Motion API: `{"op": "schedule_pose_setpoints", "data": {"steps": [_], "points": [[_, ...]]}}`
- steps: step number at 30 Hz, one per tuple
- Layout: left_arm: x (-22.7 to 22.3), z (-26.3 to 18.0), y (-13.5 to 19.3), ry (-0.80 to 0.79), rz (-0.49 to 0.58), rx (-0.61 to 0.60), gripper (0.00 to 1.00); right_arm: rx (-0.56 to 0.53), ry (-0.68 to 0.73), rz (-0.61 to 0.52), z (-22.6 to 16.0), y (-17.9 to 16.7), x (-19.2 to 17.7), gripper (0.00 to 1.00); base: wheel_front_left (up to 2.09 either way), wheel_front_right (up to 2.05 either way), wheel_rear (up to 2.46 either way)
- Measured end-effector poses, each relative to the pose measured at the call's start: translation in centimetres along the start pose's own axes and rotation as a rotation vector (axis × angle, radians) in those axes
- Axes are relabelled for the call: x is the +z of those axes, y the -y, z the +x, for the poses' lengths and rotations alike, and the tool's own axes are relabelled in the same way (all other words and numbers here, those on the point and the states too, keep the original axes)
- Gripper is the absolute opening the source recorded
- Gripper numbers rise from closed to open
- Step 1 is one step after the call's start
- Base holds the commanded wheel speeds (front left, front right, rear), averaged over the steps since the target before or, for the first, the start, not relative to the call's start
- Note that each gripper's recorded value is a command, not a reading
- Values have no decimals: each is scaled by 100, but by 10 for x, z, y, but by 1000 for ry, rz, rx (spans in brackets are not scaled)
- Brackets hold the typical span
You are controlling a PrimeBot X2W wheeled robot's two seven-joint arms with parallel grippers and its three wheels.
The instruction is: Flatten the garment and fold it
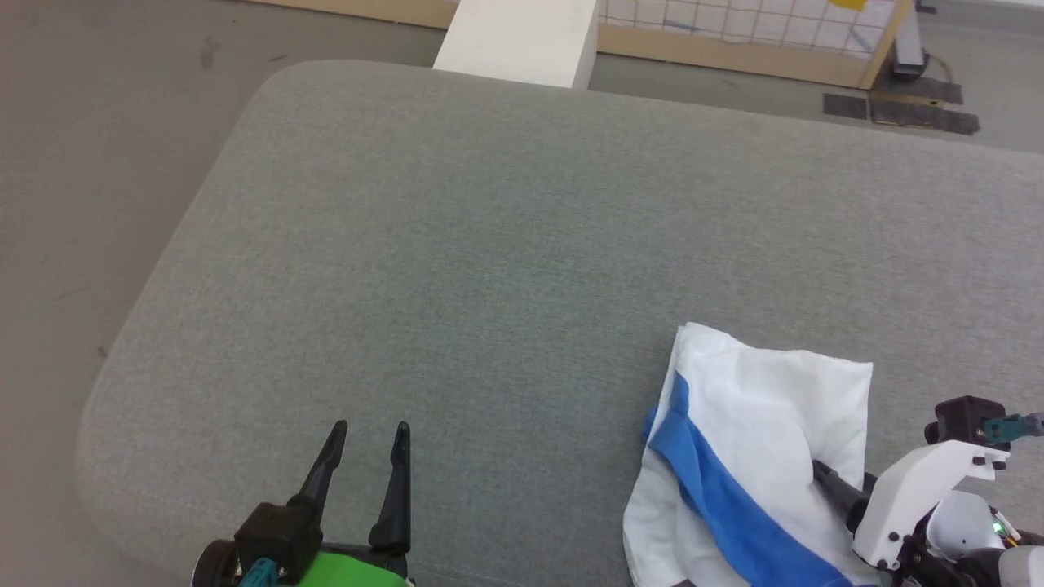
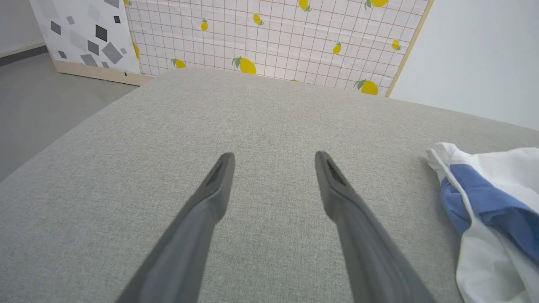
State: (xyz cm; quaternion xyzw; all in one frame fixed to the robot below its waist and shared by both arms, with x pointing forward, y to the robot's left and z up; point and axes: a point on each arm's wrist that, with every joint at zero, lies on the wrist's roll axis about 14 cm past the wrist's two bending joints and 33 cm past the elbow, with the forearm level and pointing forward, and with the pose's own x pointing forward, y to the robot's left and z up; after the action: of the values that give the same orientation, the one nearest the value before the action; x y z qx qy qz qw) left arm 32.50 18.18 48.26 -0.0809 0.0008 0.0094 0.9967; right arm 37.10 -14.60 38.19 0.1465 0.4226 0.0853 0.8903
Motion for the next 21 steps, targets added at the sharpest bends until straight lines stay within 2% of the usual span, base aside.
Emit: {"op": "schedule_pose_setpoints", "data": {"steps": [3,4,5,6,7,15,21], "points": [[-1,-1,-2,-5,1,4,100,9,-40,-1,7,-4,-4,100,0,0,0],[-2,-1,-2,-6,1,5,100,11,-50,-1,9,-4,-5,79,0,0,0],[-2,-1,-3,-7,1,7,100,14,-58,-2,11,-6,-6,38,0,0,0],[-1,-1,-3,-6,2,8,100,14,-59,-7,11,-6,-5,23,0,0,0],[-1,-1,-3,-4,2,8,100,12,-59,-15,12,-7,-4,0,0,0,0],[3,0,4,12,16,-19,100,-8,2,-59,6,-7,5,0,0,0,0],[8,7,16,30,16,-64,100,-58,68,-126,-10,10,24,0,0,0,0]]}}
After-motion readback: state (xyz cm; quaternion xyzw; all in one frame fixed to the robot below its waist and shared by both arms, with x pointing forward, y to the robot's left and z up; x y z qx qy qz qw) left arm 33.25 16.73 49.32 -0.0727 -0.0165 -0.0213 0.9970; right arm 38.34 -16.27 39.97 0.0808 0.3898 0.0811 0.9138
